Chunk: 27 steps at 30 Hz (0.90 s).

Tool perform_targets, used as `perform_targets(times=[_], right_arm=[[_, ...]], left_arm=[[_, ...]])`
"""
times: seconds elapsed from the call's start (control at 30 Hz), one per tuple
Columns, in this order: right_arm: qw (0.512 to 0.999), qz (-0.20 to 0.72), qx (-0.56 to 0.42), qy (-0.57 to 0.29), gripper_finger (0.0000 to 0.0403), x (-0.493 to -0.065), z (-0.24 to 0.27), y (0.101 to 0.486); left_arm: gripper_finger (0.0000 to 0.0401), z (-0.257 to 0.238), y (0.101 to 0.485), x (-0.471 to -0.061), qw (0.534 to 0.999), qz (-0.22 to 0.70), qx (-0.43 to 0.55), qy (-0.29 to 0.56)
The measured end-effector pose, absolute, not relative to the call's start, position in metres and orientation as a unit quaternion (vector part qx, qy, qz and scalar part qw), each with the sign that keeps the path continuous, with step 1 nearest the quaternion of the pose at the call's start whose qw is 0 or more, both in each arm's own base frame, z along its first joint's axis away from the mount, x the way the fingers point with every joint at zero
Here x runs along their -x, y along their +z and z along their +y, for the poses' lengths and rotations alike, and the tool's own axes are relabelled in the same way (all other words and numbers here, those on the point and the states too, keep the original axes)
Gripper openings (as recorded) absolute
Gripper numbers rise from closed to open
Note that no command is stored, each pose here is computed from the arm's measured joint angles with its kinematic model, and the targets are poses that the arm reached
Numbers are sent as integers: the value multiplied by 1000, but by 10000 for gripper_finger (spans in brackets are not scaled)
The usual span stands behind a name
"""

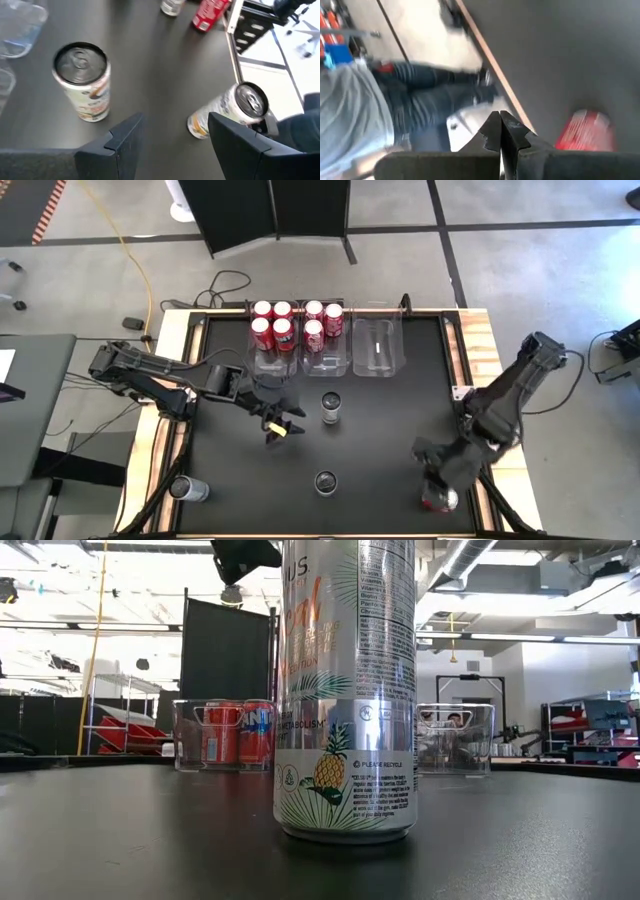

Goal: Sort soda cans
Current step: Put the red and white soda can into the middle transparent bin

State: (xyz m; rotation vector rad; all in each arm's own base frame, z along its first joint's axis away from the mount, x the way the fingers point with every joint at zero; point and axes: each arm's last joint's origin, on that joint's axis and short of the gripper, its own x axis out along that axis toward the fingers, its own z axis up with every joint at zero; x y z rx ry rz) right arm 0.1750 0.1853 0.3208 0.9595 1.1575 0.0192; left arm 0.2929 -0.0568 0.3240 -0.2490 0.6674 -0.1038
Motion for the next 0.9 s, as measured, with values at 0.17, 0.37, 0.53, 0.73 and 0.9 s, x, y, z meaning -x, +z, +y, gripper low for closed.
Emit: perform_targets(times=[0.17,0.37,0.53,0.73,0.9], right_arm=[[656,604,-453,6,15,-157,217,307],[598,662,-452,12,19,-130,243,302],[591,667,-453,-14,30,-121,245,300],[544,721,-418,-94,48,-105,237,293],[521,747,-398,-113,60,-98,236,291]], left_arm=[[213,-56,326,-294,942,312,126,-24],[213,-57,326,-299,952,284,113,-21],[213,-57,317,-305,952,285,111,-11],[213,-55,309,-314,954,282,102,26],[213,-55,297,-321,945,303,114,45]])
